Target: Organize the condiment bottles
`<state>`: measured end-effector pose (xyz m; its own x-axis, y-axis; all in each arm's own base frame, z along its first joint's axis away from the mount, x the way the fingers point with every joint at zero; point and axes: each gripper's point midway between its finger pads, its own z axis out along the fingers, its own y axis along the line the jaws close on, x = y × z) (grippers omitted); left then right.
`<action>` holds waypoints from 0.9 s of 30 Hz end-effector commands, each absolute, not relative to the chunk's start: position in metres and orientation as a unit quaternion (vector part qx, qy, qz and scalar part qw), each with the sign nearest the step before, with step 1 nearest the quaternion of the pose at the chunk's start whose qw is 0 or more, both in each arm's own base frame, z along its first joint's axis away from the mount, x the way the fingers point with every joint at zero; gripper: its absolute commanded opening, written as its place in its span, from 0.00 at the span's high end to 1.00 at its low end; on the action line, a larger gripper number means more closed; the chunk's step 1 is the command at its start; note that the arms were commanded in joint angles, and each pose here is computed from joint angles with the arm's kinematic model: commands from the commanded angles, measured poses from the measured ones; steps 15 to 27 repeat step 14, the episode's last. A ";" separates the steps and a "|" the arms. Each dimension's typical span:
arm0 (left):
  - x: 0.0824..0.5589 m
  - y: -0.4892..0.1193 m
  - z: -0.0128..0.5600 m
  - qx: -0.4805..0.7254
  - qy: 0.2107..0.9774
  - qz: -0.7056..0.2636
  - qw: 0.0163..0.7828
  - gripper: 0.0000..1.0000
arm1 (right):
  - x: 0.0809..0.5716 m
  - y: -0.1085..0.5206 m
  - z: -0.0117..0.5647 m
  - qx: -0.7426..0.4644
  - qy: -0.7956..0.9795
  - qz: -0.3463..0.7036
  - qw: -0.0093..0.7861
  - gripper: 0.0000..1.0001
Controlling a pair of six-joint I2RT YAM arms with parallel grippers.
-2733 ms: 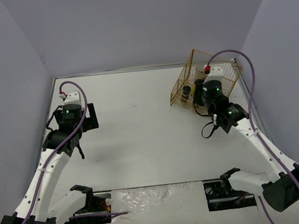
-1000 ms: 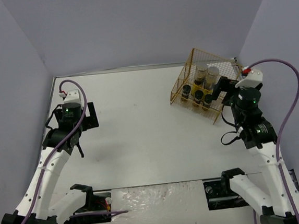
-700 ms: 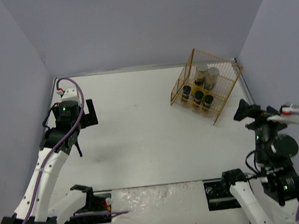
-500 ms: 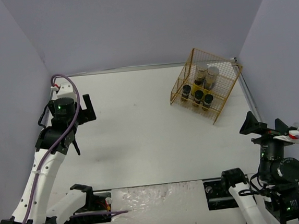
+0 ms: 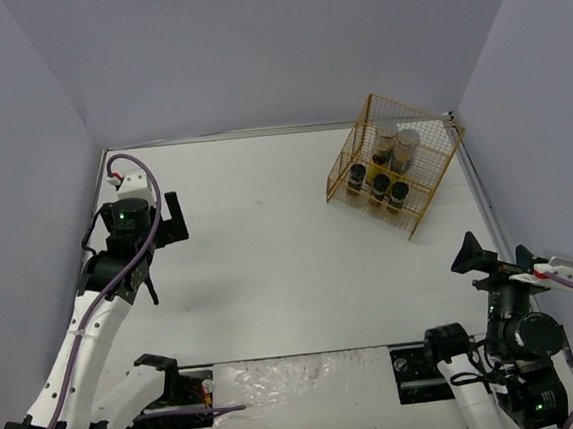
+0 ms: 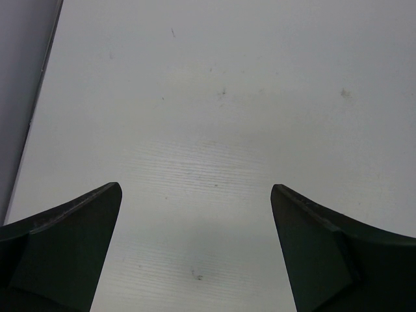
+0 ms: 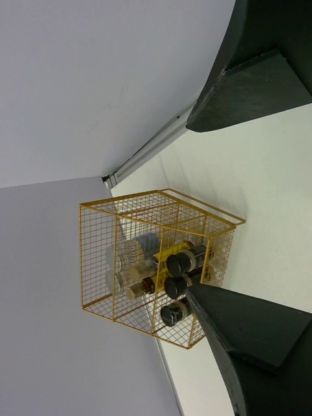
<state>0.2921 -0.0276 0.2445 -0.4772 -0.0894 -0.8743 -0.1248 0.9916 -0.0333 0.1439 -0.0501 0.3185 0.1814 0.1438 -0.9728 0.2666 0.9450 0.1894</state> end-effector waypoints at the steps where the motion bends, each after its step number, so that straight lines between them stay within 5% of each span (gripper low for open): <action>1: 0.302 -0.029 0.287 -0.068 0.816 0.000 0.574 0.03 | 0.143 -0.055 0.336 0.175 0.609 -0.041 0.772 0.00; 27: 0.299 -0.028 0.287 -0.064 0.817 0.009 0.573 0.03 | 0.142 -0.056 0.336 0.176 0.609 -0.044 0.772 0.00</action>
